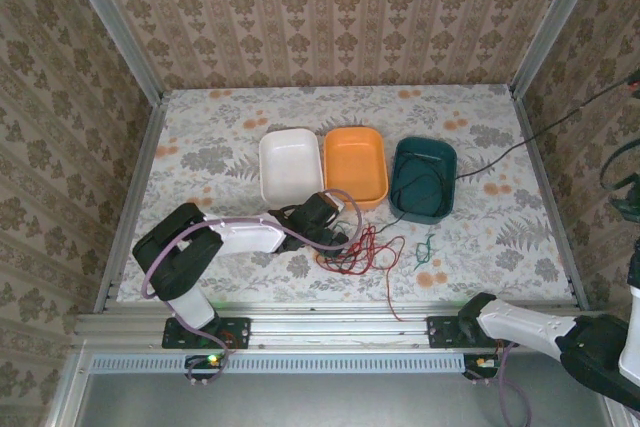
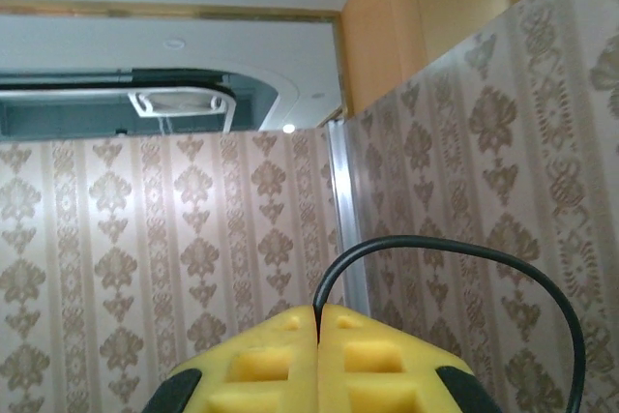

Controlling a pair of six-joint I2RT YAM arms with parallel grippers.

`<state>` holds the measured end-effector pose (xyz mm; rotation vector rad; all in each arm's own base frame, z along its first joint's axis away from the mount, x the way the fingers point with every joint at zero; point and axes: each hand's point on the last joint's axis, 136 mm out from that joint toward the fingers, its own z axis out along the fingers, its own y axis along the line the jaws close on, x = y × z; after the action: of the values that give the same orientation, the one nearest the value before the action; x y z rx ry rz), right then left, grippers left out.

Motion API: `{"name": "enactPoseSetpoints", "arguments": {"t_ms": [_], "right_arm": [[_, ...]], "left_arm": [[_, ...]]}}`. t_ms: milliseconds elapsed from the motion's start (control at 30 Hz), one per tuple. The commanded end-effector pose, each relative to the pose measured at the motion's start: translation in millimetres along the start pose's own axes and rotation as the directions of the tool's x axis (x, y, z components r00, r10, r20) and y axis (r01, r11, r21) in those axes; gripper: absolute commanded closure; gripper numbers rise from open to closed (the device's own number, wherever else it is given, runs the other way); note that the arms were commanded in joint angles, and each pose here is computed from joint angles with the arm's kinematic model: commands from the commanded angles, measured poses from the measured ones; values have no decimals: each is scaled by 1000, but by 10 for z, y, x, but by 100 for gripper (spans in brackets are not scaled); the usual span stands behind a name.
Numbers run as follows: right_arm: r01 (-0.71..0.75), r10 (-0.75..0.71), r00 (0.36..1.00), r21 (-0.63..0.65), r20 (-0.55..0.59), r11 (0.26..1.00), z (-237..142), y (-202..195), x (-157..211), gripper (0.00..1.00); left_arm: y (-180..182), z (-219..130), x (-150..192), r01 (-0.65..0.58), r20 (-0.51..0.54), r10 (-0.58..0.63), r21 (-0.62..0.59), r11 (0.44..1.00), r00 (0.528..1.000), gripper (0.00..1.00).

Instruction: Untangle the cables

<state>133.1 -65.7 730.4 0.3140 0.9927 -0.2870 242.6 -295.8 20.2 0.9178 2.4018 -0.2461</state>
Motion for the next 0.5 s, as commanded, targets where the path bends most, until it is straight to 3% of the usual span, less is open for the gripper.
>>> {"name": "enactPoseSetpoints", "arguments": {"t_ms": [0,133,233,333,467], "right_arm": [[-21,19,999,61,39,998,-43,-255,-215,100],[-65,61,997,98,40,993,-97,-443,-290,100],[8,-7,997,8,-78,1000,-30,-114,35,100],[149,-210,926,-206,-315,967,6,637,911,100],[44,-357,722,-476,-593,879,-492,1549,2263,100]], "left_arm": [[391,121,498,-5,-163,-20,-156,988,986,0],[428,120,503,12,-159,-38,-162,987,986,0],[409,118,461,10,-147,-33,-155,988,989,0],[389,102,392,8,-132,-28,-146,989,991,0],[361,54,275,15,-98,-28,-128,992,995,0]]}}
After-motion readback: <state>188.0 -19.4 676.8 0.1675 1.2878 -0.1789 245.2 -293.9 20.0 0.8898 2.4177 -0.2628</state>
